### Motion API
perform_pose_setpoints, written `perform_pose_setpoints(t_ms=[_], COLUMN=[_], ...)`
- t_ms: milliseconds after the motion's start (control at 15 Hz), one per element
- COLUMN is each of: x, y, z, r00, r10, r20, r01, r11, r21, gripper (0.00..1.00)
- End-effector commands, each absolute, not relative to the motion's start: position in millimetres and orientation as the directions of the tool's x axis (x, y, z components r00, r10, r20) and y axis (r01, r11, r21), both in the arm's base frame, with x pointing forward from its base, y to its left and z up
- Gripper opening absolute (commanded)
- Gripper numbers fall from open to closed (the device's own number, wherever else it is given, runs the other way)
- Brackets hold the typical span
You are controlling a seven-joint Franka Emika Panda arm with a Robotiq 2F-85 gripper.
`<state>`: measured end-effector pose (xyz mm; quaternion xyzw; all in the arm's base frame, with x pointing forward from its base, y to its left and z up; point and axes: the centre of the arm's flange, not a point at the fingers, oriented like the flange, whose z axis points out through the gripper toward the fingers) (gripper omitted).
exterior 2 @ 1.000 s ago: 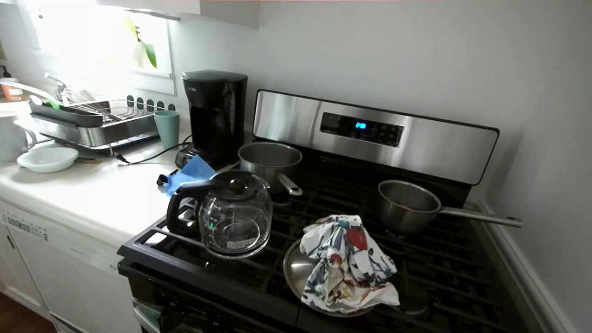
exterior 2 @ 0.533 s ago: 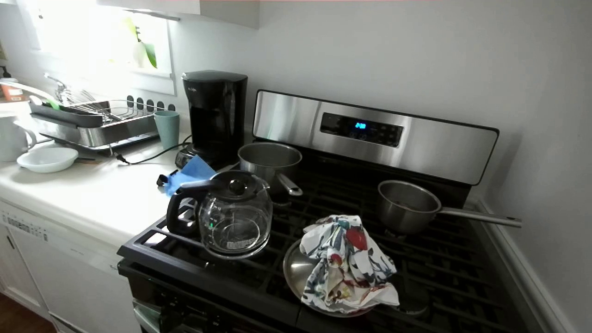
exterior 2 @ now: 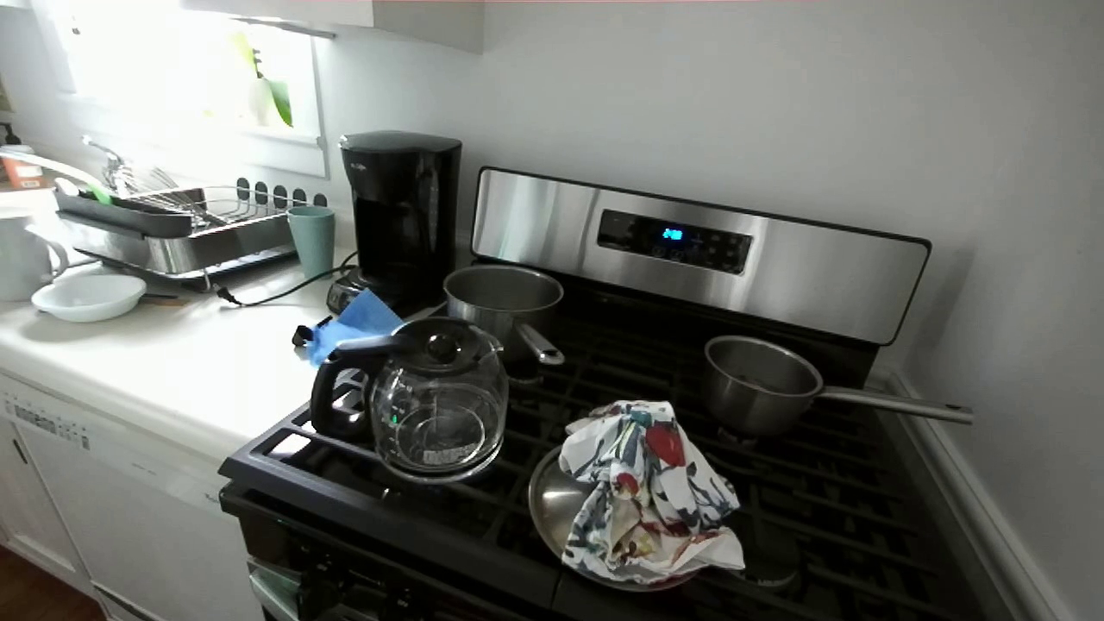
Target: Move the cup from the top shelf to the bottom shelf
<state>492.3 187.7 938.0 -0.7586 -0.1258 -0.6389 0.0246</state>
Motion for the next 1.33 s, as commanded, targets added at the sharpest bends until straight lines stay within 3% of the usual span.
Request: perform_pose_setpoints(t_ms=[0,1267], x=[462,432], y=[189,181], z=[936,908], r00=[0.168,0.372], r10=[0.158,0.149], r20=[0.973,0.916], r01=[0.197,0.171], r11=[-0.972,-0.981], r21=[0.124,0.09], gripper=[0.59,0.59])
